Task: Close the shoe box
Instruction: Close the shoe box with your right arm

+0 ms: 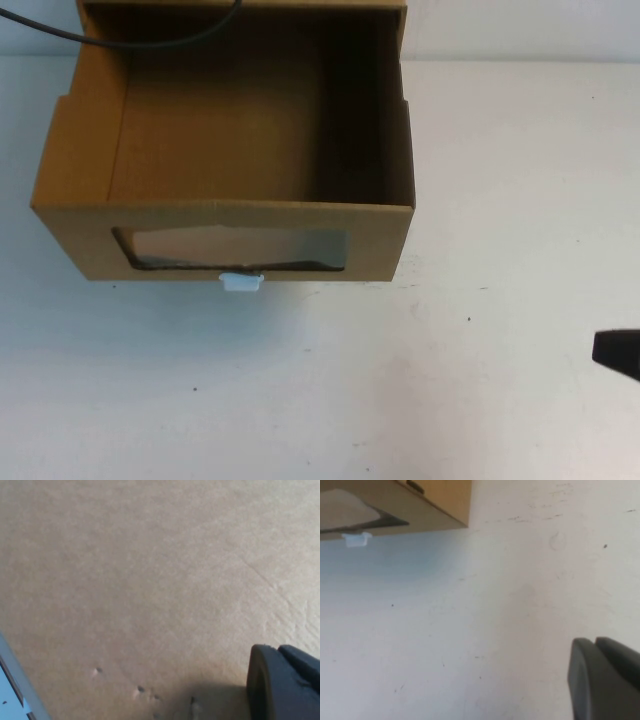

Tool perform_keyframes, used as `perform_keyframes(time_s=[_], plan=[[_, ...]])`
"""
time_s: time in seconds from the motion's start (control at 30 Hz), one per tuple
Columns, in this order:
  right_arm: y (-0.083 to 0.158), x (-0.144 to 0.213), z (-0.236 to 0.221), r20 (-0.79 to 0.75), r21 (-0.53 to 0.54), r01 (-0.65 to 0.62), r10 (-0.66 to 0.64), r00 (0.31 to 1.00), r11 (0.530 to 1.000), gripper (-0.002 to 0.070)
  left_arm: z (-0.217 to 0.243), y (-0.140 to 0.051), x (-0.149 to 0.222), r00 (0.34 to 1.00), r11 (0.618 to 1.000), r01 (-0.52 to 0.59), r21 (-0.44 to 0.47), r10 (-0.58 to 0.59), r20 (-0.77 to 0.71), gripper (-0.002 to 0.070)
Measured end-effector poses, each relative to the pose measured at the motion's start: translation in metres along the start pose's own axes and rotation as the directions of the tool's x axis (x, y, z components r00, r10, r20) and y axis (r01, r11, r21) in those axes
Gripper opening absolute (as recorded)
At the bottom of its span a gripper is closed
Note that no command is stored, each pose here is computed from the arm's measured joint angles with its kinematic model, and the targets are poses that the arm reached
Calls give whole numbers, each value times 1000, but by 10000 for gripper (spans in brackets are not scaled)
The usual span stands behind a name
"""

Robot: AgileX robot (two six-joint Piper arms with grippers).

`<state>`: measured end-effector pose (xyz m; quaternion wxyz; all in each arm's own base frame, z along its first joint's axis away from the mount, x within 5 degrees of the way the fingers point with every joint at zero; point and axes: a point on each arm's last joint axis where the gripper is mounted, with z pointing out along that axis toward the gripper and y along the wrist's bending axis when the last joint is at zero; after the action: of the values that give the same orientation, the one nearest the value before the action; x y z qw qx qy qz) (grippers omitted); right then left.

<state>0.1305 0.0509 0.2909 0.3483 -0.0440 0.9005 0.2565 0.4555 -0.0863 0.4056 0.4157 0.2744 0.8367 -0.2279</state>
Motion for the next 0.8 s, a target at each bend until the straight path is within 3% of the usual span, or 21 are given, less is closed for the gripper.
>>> perform_keyframes(time_s=[0.2, 0.33, 0.6, 0.8], plan=[[17, -59, 22, -97, -20, 114, -115, 989, 993, -11, 0, 0, 0, 1000, 1000, 0, 0, 0, 0, -5], [52, -78, 50, -181, -73, 220, -230, 956, 973, -11, 0, 0, 0, 1000, 1000, 0, 0, 0, 0, -5], [152, -59, 86, -175, -195, 478, -510, 842, 857, -11, 0, 0, 0, 1000, 1000, 5, 0, -5, 0, -5], [189, -51, 98, -75, -227, 576, -604, 794, 785, -11, 0, 0, 0, 1000, 1000, 24, 0, -24, 0, -6]])
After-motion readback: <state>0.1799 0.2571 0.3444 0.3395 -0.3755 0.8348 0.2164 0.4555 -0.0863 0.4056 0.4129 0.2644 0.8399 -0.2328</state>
